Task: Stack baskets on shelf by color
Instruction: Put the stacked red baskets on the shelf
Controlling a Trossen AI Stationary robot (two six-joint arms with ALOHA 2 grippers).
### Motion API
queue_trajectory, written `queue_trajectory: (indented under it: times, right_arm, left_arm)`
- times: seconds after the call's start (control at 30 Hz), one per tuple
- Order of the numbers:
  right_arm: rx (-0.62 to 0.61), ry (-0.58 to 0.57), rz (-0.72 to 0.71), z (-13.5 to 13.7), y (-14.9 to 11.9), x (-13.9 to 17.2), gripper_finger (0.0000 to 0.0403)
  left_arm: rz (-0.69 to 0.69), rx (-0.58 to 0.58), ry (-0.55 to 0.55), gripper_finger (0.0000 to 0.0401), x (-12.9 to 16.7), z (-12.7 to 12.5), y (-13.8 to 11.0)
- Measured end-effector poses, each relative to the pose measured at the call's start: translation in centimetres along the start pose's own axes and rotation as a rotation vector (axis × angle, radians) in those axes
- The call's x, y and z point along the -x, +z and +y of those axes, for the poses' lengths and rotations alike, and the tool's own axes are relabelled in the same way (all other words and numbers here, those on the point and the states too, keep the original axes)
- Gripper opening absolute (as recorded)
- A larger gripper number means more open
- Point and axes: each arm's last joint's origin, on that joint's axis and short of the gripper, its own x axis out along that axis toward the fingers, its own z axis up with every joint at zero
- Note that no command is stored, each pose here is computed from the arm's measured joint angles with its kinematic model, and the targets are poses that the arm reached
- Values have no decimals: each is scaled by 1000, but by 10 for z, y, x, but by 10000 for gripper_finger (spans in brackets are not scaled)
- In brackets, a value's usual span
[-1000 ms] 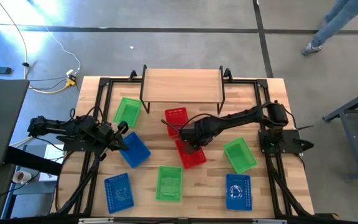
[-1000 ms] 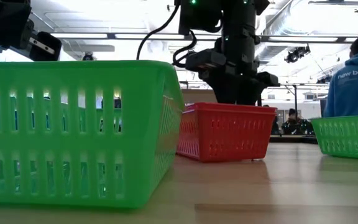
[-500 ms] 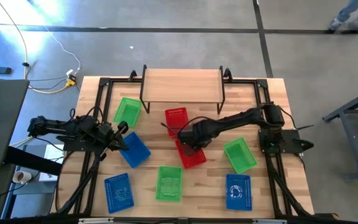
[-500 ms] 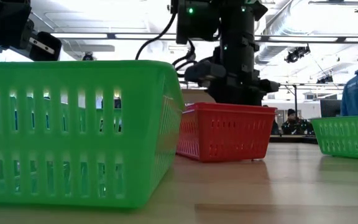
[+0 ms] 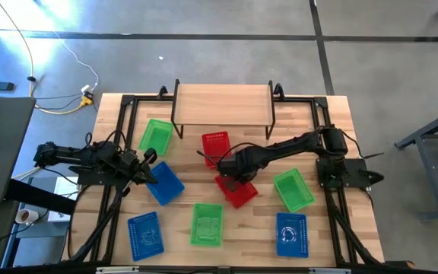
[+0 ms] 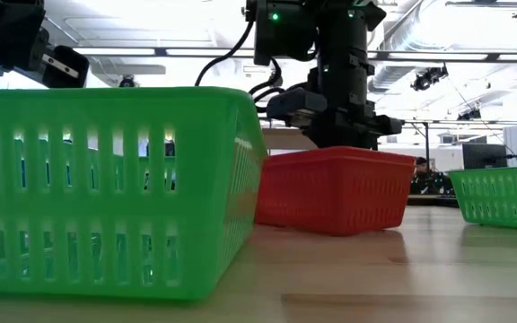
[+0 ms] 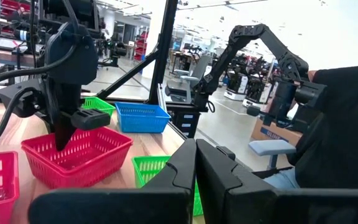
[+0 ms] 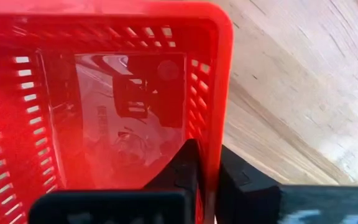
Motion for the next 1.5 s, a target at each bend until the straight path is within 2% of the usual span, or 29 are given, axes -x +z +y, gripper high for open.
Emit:
queue_trajectory:
  times: [0.17, 0.43, 0.83, 1.17, 1.5]
  right_arm:
    - [14, 3, 13, -1, -1, 3, 4]
    - [-1, 24, -8, -9, -6, 28, 1]
    - [-53, 182, -108, -29, -12, 90, 1]
    - [-174, 323, -286, -82, 2, 153, 0]
    - [-271, 383, -446, -149, 38, 193, 0]
  left_arm:
    - [0, 0, 0, 1, 0, 0, 0]
    - [0, 0, 0, 1, 0, 0, 0]
    - [0, 0, 0, 1, 0, 0, 0]
    - [0, 0, 0, 1, 0, 0, 0]
    - [0, 0, 0, 1, 0, 0, 0]
